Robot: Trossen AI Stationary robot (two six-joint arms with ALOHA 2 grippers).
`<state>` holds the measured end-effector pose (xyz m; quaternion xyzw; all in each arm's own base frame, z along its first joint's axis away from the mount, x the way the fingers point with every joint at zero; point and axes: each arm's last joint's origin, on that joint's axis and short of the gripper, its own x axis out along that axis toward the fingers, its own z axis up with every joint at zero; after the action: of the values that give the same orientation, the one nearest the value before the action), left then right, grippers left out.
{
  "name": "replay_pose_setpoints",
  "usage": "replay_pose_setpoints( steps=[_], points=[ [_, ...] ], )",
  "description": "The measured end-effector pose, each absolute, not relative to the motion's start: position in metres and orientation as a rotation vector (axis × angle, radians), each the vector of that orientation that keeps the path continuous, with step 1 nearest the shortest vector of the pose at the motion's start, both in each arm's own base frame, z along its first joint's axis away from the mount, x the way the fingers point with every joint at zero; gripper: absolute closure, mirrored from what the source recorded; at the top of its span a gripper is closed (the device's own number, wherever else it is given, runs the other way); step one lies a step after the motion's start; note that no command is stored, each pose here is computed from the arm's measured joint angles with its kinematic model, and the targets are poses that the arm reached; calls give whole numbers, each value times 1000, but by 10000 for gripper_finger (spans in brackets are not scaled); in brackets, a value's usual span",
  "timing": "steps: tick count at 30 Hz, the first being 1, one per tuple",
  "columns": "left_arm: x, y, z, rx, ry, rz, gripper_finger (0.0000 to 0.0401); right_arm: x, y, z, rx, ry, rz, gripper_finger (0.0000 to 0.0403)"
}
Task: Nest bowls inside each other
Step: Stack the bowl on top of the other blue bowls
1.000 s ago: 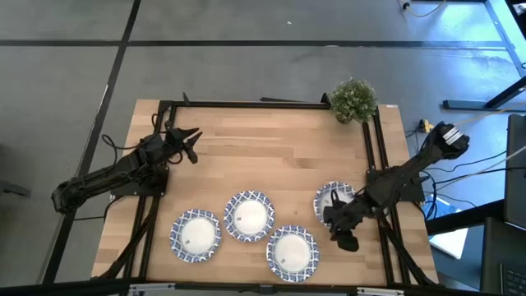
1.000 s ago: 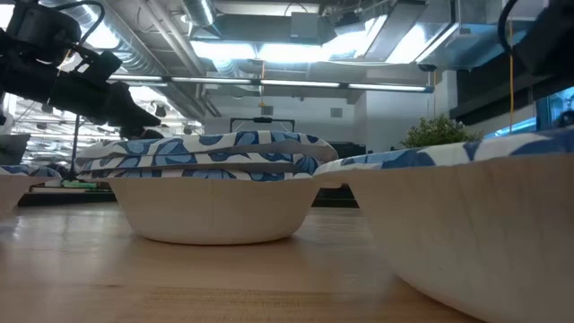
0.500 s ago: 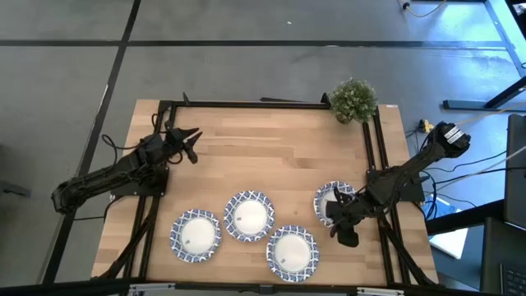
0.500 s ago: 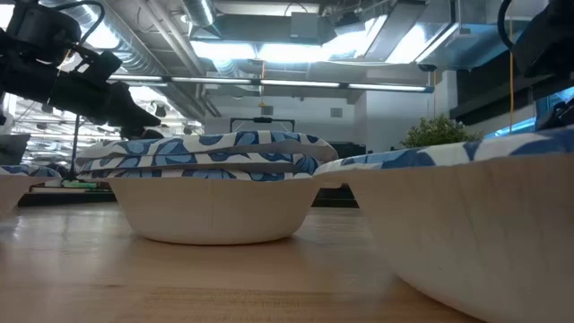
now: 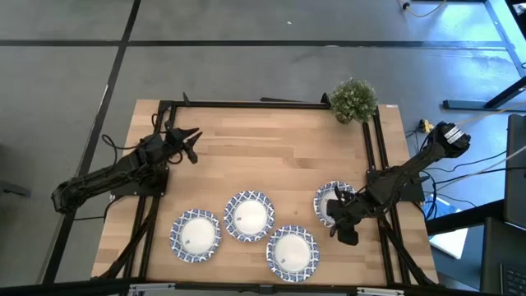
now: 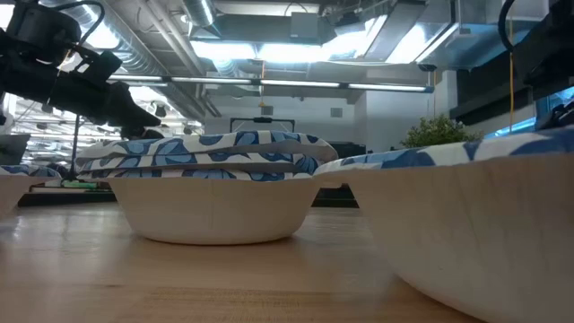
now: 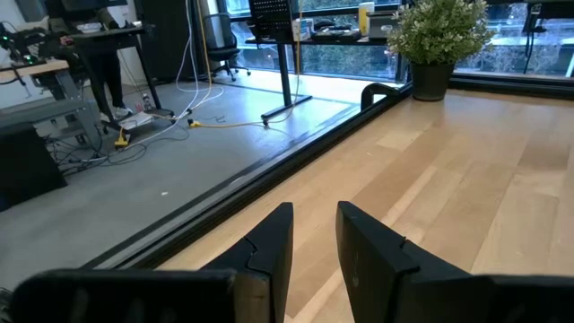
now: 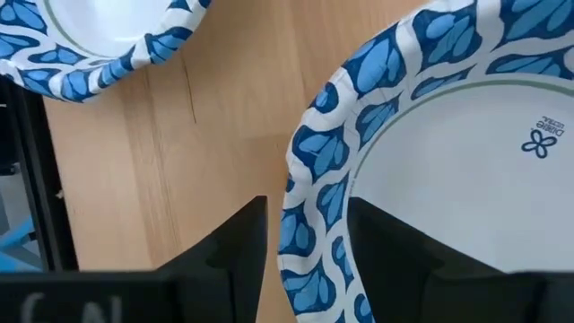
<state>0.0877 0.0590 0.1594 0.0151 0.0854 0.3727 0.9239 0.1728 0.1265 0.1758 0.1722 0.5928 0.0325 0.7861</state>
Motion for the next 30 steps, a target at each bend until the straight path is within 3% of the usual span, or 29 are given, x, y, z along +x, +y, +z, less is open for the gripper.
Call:
replay_pose_setpoints(
  steps=[22,26,30],
  points=[
    [88,59,159,31,175,765,319,178,131,157,385,1364,3,249],
    [88,59,159,31,176,765,319,178,131,157,386,1365,1,279],
    [88,59,159,31,176,765,319,178,131,157,384,1364,2,348]
  ],
)
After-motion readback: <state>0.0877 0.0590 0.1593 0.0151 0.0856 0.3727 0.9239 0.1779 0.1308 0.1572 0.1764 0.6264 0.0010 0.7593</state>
